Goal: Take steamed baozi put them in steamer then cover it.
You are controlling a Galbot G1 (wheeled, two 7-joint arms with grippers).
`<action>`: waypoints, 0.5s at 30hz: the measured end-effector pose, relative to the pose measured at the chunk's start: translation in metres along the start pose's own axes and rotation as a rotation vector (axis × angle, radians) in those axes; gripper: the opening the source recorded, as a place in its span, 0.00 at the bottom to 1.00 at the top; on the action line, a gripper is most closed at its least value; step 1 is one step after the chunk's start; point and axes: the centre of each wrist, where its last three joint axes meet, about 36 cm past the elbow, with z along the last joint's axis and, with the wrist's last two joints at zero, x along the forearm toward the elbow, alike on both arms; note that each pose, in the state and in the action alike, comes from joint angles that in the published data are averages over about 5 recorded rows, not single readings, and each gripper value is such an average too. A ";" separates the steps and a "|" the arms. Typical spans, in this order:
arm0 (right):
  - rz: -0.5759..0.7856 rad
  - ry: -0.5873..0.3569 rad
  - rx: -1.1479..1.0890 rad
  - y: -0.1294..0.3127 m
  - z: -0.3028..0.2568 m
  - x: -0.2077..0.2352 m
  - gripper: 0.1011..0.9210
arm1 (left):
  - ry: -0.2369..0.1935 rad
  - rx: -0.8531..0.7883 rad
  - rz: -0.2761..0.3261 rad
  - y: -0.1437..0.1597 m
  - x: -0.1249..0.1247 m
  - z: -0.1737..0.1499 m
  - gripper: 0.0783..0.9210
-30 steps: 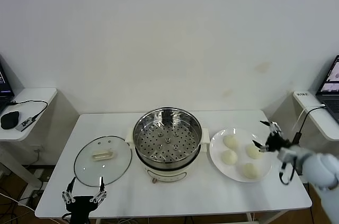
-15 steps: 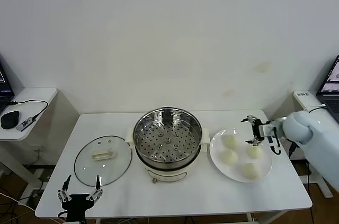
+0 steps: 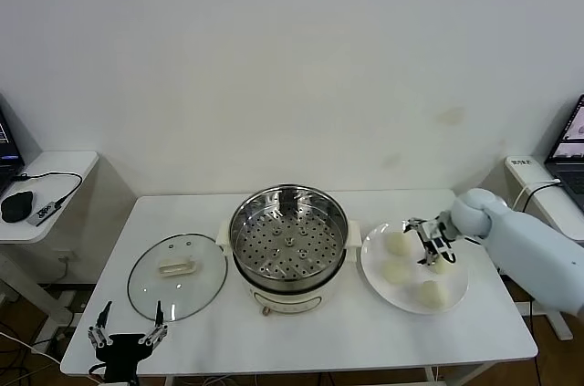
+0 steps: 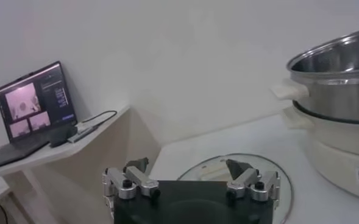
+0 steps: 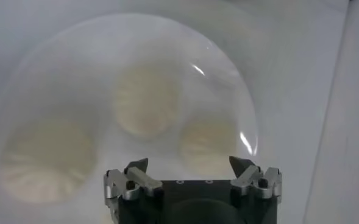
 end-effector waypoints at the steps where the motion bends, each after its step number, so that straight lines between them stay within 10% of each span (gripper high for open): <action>1: -0.004 0.004 0.000 -0.001 -0.001 -0.002 0.88 | 0.000 0.000 0.000 0.000 0.000 0.000 0.88; 15: -0.040 0.034 -0.021 -0.013 -0.008 -0.026 0.84 | -0.003 -0.013 0.000 0.000 0.001 0.001 0.88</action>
